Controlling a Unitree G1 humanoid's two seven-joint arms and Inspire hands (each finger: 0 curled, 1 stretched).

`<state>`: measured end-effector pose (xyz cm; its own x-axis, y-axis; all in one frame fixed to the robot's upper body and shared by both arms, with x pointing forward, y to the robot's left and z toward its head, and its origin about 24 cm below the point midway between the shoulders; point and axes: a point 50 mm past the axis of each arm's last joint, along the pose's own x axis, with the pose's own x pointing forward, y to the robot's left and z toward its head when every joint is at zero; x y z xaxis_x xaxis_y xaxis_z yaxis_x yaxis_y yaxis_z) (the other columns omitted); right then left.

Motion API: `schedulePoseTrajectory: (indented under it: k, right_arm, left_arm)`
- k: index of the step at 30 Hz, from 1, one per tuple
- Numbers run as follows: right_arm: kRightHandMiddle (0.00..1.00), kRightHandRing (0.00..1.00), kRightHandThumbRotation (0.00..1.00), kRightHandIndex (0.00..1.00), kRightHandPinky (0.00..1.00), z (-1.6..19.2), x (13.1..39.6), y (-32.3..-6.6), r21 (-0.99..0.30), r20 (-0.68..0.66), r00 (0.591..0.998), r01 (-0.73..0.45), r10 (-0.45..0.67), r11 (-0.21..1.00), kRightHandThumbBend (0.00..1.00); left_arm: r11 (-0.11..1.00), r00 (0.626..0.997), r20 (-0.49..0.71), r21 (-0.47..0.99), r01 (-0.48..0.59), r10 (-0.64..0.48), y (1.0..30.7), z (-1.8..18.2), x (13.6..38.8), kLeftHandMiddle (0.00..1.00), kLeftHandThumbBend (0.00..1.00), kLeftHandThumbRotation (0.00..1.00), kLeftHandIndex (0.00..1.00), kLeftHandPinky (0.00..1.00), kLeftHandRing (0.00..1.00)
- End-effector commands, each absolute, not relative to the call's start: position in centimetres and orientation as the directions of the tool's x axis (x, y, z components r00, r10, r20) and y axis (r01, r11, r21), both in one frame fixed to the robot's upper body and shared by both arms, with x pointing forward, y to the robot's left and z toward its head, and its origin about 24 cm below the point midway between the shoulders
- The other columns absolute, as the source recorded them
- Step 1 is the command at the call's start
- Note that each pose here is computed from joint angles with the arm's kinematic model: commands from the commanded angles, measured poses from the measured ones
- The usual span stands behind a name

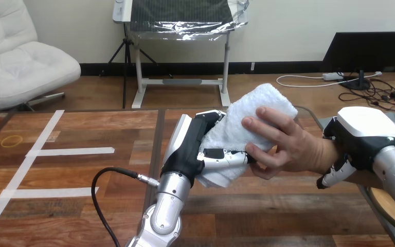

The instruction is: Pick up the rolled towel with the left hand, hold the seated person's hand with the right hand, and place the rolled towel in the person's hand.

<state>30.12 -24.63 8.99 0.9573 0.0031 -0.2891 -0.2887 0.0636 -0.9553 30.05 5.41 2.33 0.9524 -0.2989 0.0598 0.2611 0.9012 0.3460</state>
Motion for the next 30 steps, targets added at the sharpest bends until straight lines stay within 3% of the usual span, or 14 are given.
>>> schedulePoseTrajectory:
  k: [1,8,14,23,30]
  right_arm:
    - [0.29,0.20,0.00,0.34,0.12,10.19,30.72,-24.67,-0.969,-0.225,0.974,-0.226,0.017,0.099,0.75]
    - [0.31,0.21,0.00,0.37,0.13,10.13,30.69,-24.67,-0.969,-0.226,0.974,-0.226,0.015,0.098,0.77]
    - [0.40,0.28,0.00,0.45,0.18,10.18,30.66,-24.60,-0.965,-0.248,0.969,-0.247,-0.002,0.084,0.78]
    - [0.62,0.53,0.01,0.64,0.39,10.22,30.53,-24.50,-0.968,-0.250,0.968,-0.250,0.005,0.036,0.81]
    - [0.76,0.68,0.02,0.77,0.56,10.21,30.40,-24.48,-0.967,-0.253,0.967,-0.254,0.019,0.020,0.82]
  left_arm:
    - [0.859,0.901,0.123,0.377,0.345,-0.416,2.70,3.78,29.97,0.41,0.59,0.00,0.46,0.31,0.36]
    - [0.858,0.900,0.120,0.376,0.350,-0.419,2.82,3.72,29.97,0.41,0.58,0.00,0.46,0.31,0.36]
    - [0.852,0.898,0.117,0.387,0.353,-0.425,2.88,3.71,30.00,0.42,0.59,0.00,0.47,0.32,0.37]
    - [0.823,0.889,0.080,0.421,0.381,-0.452,2.92,3.73,30.14,0.44,0.58,0.06,0.48,0.33,0.39]
    - [0.763,0.860,0.056,0.493,0.417,-0.507,2.98,3.81,30.24,0.55,0.59,0.15,0.59,0.40,0.48]
